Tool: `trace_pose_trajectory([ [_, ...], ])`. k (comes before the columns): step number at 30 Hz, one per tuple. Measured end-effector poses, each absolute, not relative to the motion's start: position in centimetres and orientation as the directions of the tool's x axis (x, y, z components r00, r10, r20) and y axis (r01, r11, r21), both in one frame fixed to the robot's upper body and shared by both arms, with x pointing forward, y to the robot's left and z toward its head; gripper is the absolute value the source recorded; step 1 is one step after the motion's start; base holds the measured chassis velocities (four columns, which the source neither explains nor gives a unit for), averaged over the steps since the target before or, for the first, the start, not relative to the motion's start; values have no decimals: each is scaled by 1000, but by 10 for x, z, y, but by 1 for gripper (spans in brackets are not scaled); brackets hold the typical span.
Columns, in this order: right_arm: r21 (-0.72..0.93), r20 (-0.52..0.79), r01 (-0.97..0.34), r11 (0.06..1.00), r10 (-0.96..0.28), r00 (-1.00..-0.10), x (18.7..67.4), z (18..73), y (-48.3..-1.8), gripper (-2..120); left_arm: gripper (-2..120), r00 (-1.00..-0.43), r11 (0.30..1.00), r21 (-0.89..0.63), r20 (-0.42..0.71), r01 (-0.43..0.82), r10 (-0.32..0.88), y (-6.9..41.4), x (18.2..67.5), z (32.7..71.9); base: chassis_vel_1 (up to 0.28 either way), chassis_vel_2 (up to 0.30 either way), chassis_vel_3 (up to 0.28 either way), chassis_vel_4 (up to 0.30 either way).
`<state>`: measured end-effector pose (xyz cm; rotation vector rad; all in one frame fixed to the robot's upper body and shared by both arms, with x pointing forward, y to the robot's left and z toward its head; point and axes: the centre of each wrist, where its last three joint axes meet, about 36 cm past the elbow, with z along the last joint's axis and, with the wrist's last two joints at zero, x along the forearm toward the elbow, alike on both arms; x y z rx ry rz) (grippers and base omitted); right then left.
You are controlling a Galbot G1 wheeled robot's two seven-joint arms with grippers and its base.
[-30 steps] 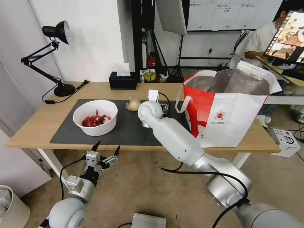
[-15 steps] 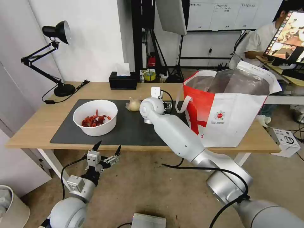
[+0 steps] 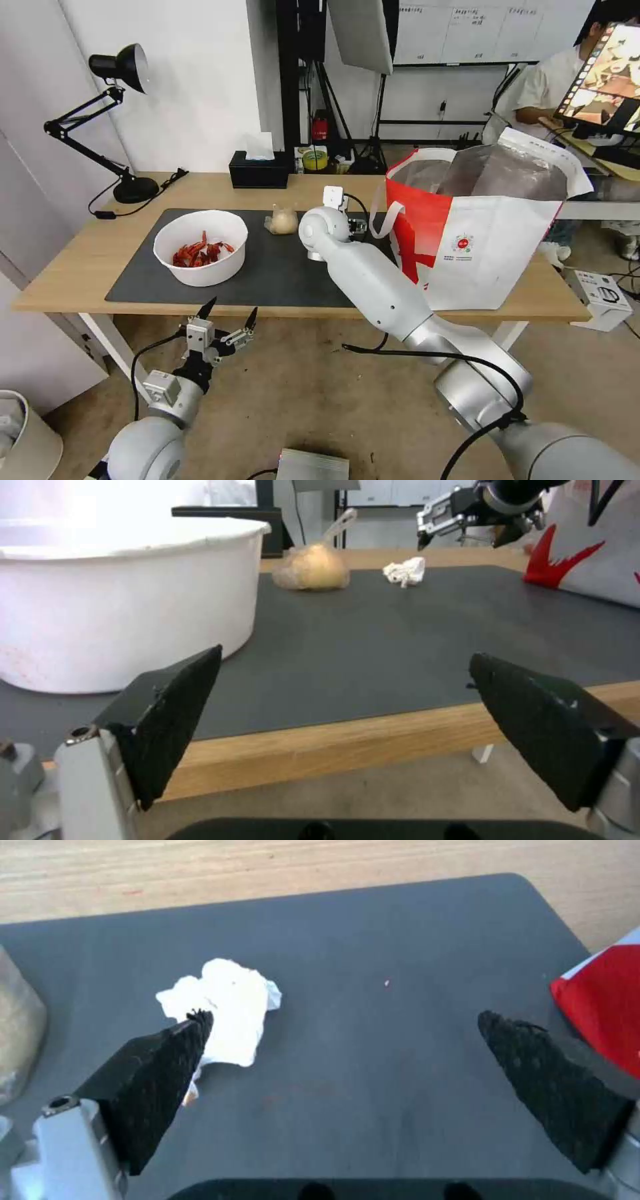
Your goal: Pick up the trash from the table and place it into the takeout bag.
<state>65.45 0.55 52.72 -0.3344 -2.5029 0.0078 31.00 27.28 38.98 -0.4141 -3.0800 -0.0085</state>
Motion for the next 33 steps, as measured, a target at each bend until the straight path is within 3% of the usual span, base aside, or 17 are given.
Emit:
trace_pose_trajectory([
  [33,-104,560,117,988,155,-814,661,526,-5,100,100,-963,963,2,27,268,268,270,306,392,0,0,0,0],
])
